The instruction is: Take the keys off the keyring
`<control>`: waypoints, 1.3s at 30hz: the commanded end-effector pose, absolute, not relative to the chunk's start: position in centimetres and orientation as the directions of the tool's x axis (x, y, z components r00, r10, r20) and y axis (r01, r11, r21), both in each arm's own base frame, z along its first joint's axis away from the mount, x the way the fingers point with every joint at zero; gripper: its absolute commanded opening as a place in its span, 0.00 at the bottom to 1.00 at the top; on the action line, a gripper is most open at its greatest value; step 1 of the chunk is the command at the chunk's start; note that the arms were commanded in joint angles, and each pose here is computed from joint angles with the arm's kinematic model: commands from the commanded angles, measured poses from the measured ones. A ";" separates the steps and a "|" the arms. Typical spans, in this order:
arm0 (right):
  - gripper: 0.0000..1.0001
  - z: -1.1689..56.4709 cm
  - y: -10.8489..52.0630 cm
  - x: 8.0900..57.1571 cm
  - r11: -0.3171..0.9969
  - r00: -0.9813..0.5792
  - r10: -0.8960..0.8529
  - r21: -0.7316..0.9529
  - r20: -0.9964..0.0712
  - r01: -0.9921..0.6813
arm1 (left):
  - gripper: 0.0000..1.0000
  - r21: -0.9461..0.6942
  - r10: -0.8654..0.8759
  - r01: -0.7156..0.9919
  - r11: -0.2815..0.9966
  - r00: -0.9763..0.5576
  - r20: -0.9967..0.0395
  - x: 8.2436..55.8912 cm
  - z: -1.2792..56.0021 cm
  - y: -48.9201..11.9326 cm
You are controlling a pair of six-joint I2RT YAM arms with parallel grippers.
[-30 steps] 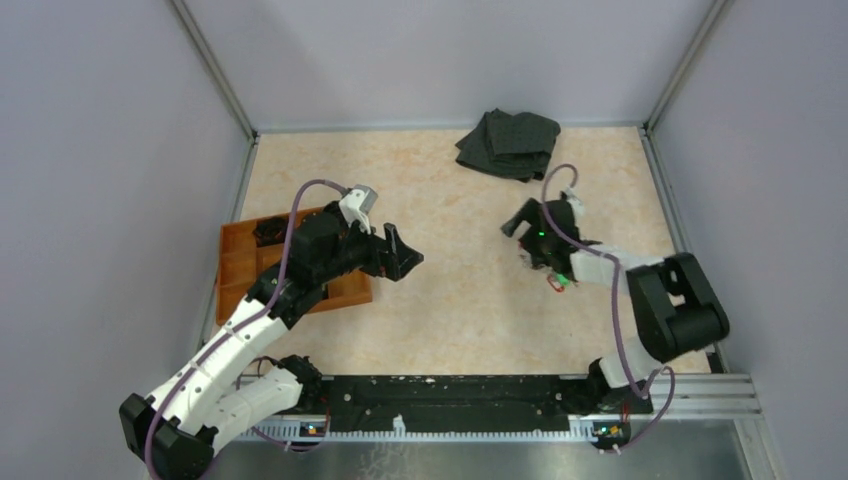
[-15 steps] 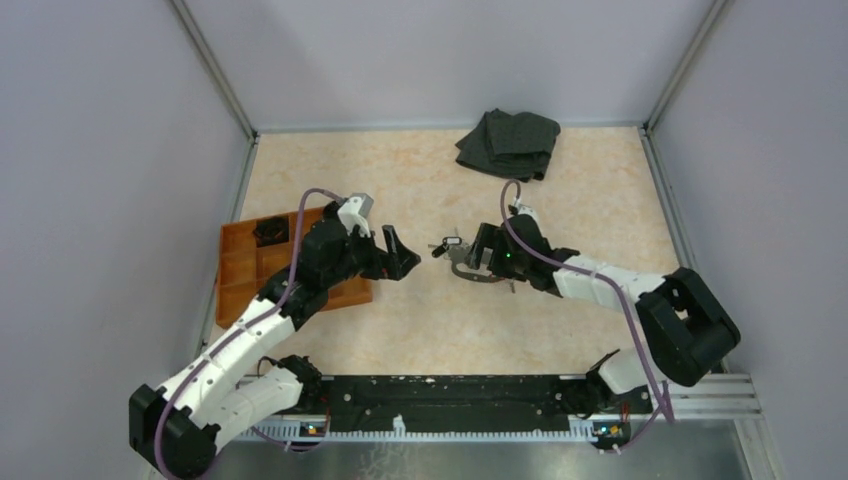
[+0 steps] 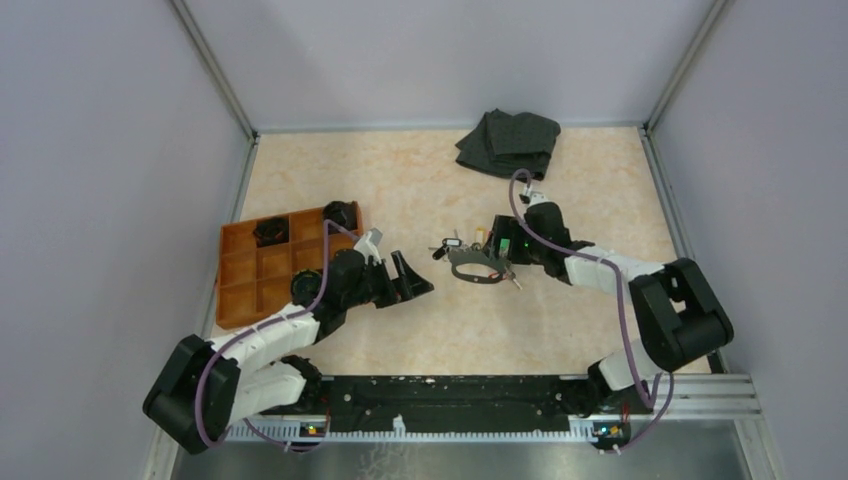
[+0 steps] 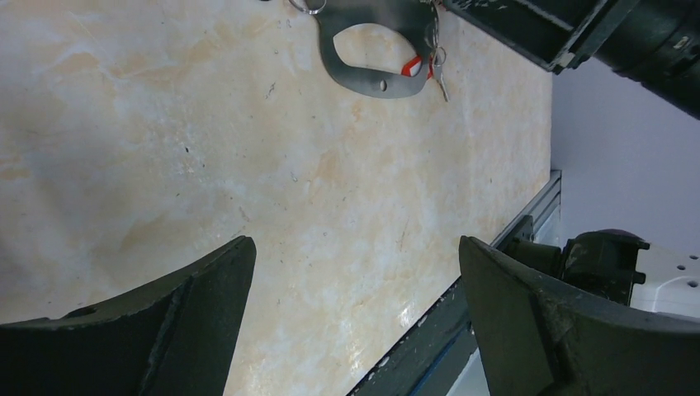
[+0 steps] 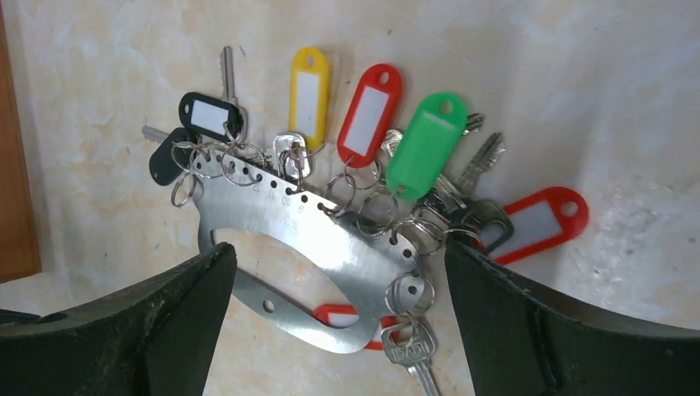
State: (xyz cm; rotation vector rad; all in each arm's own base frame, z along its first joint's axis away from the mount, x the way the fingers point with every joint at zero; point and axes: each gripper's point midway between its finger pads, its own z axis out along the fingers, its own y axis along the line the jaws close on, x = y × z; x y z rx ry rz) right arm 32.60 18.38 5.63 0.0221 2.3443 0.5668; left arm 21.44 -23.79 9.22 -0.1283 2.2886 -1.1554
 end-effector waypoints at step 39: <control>0.85 5.3 22.8 29.3 0.780 -0.791 0.219 0.590 -0.571 -0.210 | 0.57 -0.711 -0.277 0.222 0.667 -0.812 -0.514 26.9 8.0 -26.6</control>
